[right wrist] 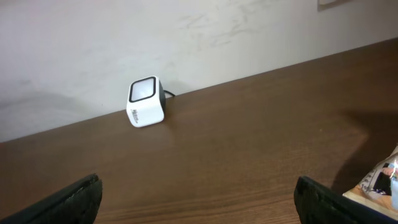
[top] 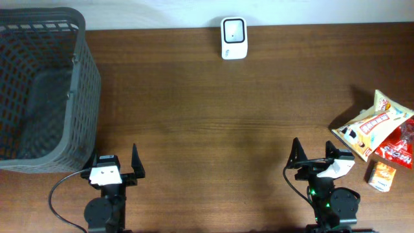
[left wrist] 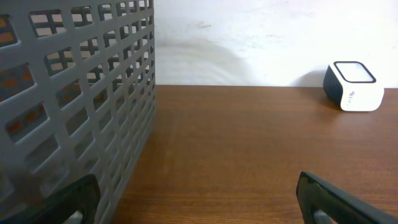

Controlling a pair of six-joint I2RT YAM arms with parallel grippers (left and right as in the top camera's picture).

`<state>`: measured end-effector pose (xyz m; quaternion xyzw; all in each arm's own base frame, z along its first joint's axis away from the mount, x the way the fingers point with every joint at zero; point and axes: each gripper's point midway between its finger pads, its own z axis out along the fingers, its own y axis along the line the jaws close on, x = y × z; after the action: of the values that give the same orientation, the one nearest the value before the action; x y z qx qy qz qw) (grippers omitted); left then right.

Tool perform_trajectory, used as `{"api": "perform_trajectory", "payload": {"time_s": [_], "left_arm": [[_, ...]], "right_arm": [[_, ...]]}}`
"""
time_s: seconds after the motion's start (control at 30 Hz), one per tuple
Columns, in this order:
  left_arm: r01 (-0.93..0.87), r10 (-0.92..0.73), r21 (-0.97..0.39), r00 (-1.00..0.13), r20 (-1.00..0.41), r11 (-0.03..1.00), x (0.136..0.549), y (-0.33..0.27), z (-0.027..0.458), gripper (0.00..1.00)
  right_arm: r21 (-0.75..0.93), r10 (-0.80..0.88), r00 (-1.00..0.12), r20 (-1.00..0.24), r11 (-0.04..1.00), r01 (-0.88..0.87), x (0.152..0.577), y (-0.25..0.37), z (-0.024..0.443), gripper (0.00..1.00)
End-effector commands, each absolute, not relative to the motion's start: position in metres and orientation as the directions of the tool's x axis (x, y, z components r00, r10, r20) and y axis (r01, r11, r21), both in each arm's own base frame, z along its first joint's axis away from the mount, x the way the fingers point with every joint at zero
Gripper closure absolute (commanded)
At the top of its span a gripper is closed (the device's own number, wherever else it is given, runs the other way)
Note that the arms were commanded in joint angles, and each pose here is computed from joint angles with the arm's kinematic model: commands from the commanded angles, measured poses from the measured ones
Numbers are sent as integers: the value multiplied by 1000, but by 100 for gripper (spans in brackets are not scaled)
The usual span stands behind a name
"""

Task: Scan the item barcode

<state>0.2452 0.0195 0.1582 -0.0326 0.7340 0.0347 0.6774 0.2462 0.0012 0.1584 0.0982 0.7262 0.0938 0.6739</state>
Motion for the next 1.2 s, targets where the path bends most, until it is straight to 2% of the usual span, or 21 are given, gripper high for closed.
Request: {"api": "perform_trajectory", "payload": {"time_s": [0.0, 0.2, 1.17], "left_arm": [[-90, -11, -4, -76, -997, 996, 245, 19, 157, 1], [-90, -11, -4, -76, -997, 996, 245, 19, 157, 1], [-90, -11, -4, -76, -997, 996, 245, 19, 157, 1]], "right_arm": [[130, 129, -81, -988, 992, 2, 246, 2, 155, 1], [2, 2, -81, -997, 1000, -7, 246, 2, 155, 2], [-12, -12, -80, -997, 1000, -5, 246, 2, 155, 2]]}}
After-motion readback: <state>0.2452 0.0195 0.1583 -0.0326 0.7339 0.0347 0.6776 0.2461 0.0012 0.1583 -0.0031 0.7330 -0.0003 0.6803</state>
